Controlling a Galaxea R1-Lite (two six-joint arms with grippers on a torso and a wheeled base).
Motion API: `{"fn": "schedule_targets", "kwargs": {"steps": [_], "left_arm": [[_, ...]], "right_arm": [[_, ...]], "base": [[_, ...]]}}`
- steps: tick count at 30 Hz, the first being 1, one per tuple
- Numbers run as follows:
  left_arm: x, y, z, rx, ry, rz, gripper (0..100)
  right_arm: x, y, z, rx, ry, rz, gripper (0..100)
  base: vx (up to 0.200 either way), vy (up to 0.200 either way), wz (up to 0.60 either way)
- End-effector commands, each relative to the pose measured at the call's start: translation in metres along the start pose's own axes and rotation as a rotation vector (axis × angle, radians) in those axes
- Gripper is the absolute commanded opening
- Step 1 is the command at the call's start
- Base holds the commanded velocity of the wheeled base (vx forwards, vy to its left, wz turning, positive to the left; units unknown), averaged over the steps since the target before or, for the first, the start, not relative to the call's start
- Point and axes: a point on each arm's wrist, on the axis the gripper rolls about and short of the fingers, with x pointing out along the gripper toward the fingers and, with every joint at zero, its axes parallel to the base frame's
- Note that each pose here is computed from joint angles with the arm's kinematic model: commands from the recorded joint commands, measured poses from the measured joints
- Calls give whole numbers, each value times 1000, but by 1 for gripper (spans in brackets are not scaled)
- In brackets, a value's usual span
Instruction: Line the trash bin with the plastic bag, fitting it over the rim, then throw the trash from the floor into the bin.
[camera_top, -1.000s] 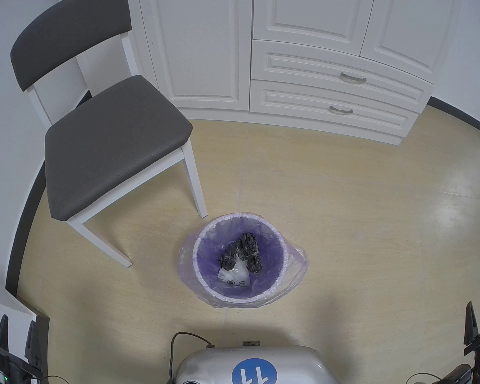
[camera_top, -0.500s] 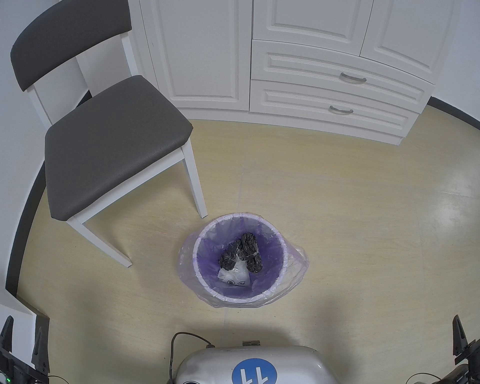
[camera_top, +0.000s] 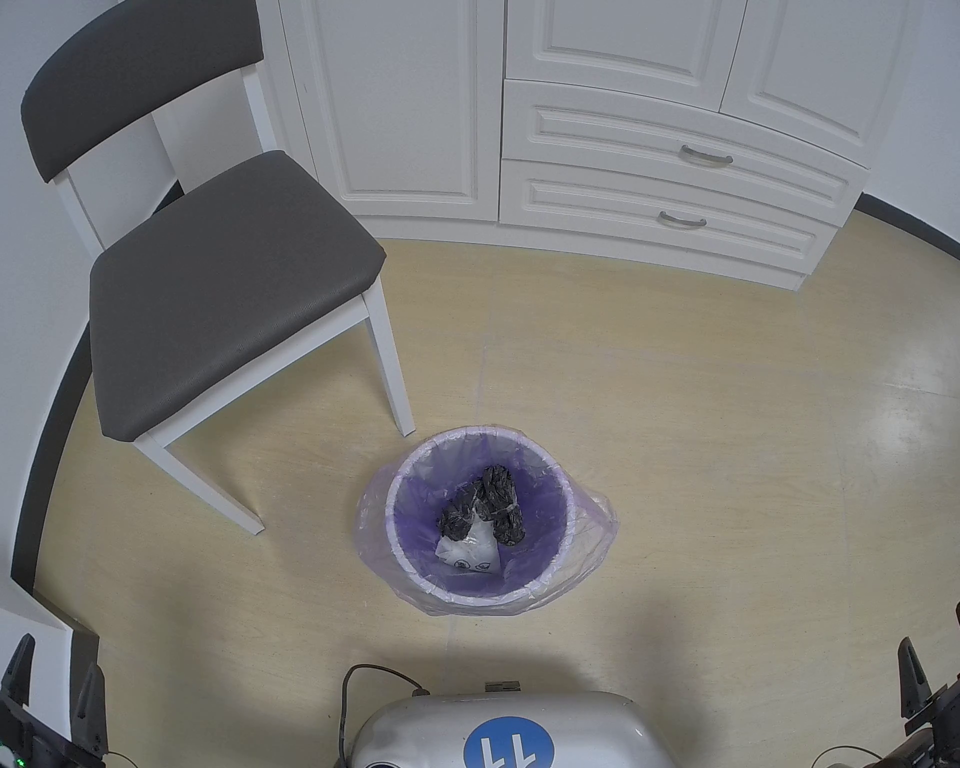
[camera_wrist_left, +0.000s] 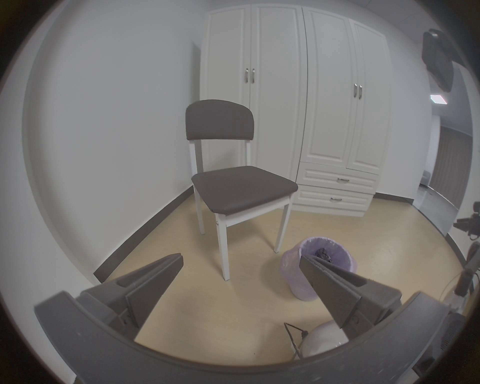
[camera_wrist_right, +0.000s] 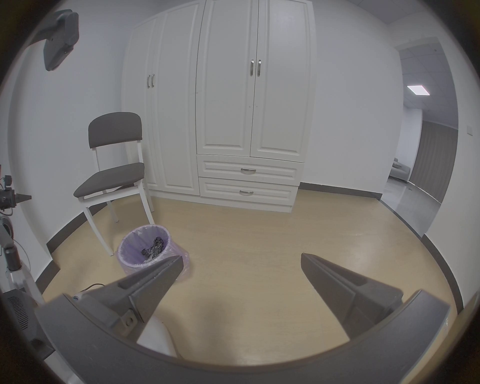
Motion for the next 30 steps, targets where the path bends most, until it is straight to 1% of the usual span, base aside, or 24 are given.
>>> {"fn": "schedule_targets", "kwargs": {"steps": [1, 3, 4, 6, 14, 20, 30], "left_arm": [[0, 0, -7, 16, 27, -19, 100], [0, 0, -9, 38, 41, -28, 100], [0, 0, -9, 49, 40, -31, 100], [0, 0, -9, 58, 41, -34, 100], [0, 0, -9, 58, 41, -34, 100], [0, 0, -9, 47, 41, -34, 100], [0, 0, -9, 49, 43, -31, 100]], "right_arm": [[0, 0, -5, 1, 3, 2, 100], [0, 1, -5, 14, 4, 10, 100], [0, 1, -7, 32, 21, 28, 100], [-1, 2, -13, 33, 84, 54, 100], [-1, 2, -11, 34, 69, 54, 100], [0, 2, -11, 60, 62, 49, 100], [0, 2, -11, 56, 62, 52, 100]], "base": [[0, 0, 0], [0, 0, 0], [0, 0, 0], [0, 0, 0], [0, 0, 0], [0, 0, 0], [0, 0, 0]]}}
